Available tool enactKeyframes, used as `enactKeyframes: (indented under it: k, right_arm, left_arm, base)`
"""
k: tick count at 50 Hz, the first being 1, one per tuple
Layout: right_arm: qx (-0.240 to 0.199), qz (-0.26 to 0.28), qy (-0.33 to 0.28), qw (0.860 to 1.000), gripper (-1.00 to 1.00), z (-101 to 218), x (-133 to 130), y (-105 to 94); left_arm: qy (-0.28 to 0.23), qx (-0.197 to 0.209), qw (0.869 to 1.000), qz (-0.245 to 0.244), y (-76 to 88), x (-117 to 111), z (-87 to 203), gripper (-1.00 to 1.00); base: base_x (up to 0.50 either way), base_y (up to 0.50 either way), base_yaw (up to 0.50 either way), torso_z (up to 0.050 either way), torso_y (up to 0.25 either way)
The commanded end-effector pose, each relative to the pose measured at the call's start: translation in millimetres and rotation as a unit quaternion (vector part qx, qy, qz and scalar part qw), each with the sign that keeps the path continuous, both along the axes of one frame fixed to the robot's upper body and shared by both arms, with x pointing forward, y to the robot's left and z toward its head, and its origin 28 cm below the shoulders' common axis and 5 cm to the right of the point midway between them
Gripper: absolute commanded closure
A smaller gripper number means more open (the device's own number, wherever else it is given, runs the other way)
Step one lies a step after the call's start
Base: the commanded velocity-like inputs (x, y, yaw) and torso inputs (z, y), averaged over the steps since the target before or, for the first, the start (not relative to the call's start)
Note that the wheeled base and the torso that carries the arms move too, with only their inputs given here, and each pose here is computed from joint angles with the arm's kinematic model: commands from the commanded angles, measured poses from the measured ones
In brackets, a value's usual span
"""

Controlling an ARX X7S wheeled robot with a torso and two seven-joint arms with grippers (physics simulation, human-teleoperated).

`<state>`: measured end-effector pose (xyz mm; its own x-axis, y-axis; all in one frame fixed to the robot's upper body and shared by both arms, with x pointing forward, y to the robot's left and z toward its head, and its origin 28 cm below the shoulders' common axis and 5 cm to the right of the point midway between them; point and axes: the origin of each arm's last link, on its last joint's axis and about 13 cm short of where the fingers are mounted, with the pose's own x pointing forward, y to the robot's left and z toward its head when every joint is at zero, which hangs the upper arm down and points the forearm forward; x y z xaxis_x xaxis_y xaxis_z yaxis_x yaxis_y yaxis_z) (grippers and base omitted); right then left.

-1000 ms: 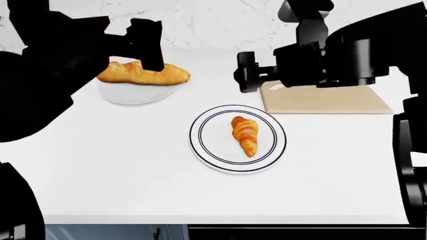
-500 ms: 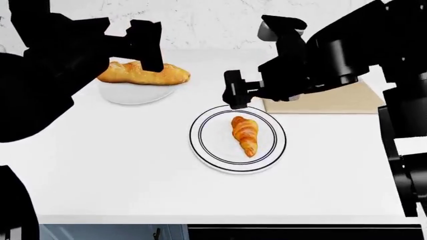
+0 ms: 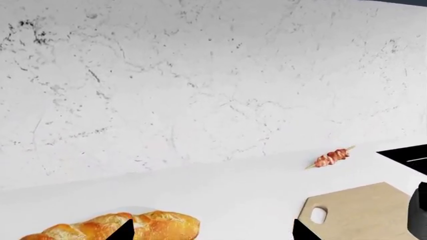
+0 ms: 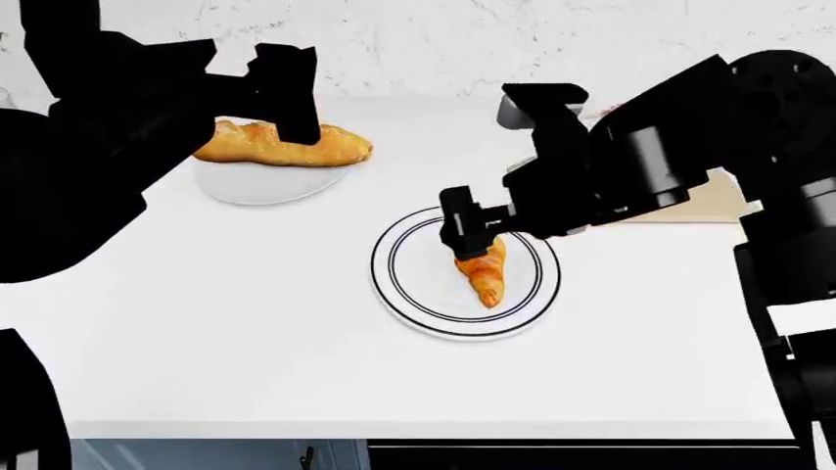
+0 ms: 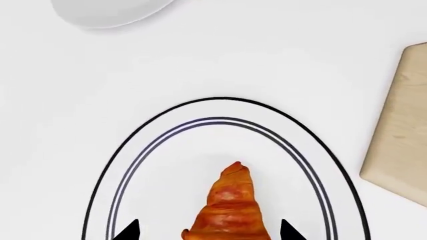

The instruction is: From the different types of pastries on the counter, select a croissant and place it on the cutting board. Then retrieve a jar of jam from the cabinet and place it alongside the croissant on the cutting board.

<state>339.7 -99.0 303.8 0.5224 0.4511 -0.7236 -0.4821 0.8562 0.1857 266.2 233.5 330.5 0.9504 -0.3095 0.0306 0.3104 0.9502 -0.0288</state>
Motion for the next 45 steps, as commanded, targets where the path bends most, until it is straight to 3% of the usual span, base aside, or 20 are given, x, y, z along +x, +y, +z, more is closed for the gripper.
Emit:
enactKeyframes:
  k: [1,24,25,36,45]
  right_arm:
    - [-0.016,0.009,0.008,1.0,-1.0,-10.4,-0.5,-0.6]
    - [-0.026,0.022,0.025,0.999,-1.0,-30.5,-0.8,-1.2]
    - [-0.027,0.022,0.025,0.999,1.0,-31.0,0.1,-0.8]
    - [-0.03,0.022,0.014,0.999,1.0,-28.6,4.7,0.6]
    - [-0.024,0.024,-0.031,0.999,1.0,0.4,4.4,-0.9]
  left_arm:
    - [0.002,0.0,1.0,0.001,-0.1,0.3,-1.4,-1.0]
    - [0.008,0.0,1.0,0.002,-1.7,2.6,-6.4,-1.0]
    - [0.008,0.0,1.0,0.002,-1.7,2.9,-6.7,-1.0]
    - [0.009,0.0,1.0,0.002,-0.9,6.5,-9.1,-1.0]
    - [0.007,-0.001,1.0,0.002,-1.2,5.2,-7.4,-1.0]
  base:
    - [0.0,0.0,0.0,0.0,0.0]
    - [0.0,0.0,0.0,0.0,0.0]
    - [0.0,0.0,0.0,0.0,0.0]
    - [0.0,0.0,0.0,0.0,0.0]
    - [0.0,0.0,0.0,0.0,0.0]
